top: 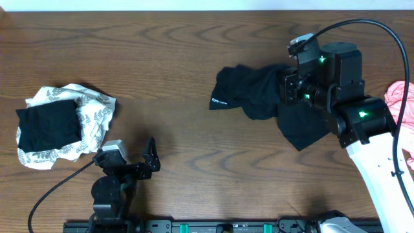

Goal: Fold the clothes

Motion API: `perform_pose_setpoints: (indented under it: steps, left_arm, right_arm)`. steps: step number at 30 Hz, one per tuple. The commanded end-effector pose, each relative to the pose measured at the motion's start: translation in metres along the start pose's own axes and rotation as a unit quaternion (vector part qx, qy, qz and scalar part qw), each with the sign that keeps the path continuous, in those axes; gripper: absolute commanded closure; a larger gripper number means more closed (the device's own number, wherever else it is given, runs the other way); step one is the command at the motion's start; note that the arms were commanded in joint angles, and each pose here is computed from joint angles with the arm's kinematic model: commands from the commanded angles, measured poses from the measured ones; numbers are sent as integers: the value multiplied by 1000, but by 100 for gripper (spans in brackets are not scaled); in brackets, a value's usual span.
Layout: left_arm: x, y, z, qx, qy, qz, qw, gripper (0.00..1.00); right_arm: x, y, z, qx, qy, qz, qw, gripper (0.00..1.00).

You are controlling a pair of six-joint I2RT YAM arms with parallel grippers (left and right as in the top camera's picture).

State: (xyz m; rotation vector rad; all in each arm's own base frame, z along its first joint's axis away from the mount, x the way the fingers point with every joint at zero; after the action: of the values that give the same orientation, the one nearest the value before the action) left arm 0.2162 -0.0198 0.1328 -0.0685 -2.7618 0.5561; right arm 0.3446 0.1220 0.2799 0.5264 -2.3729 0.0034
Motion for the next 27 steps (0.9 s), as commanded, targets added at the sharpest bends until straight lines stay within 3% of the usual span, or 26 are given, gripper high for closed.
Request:
perform_pose_setpoints:
  steps: [1,5,9,13,22,27]
  left_arm:
    - [-2,-9,10,4,19,34,999,2]
    - [1,-29,6,0,16,93,995,2]
    - [2,-33,1,-2,9,100,995,2]
    - [2,-31,2,-2,10,95,995,2]
    - [1,-30,4,-1,16,93,996,2]
    - [0,-29,6,0,21,91,996,2]
  right_arm:
    - [2,8,-2,21,-3,-13,1000,99]
    - [7,27,-1,46,-2,-72,996,99]
    - [36,46,-13,51,-15,-111,992,99]
    - [96,77,-41,72,-58,-160,983,99]
    - [219,107,-90,114,-180,-178,961,99]
    - [205,105,-88,108,-157,-179,965,99]
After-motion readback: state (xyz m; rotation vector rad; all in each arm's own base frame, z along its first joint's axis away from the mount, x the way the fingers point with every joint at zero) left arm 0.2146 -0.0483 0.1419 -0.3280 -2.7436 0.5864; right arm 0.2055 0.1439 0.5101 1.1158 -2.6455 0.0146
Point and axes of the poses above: each gripper's point midway between its finger pads, its own x axis back along the fingers, its own y axis along the line the jaws close on, z = x × y, the point moved 1 cm from there along x, back along the fingers, and after that the axes turned 2 degrees about x, right-handed, at the moved point
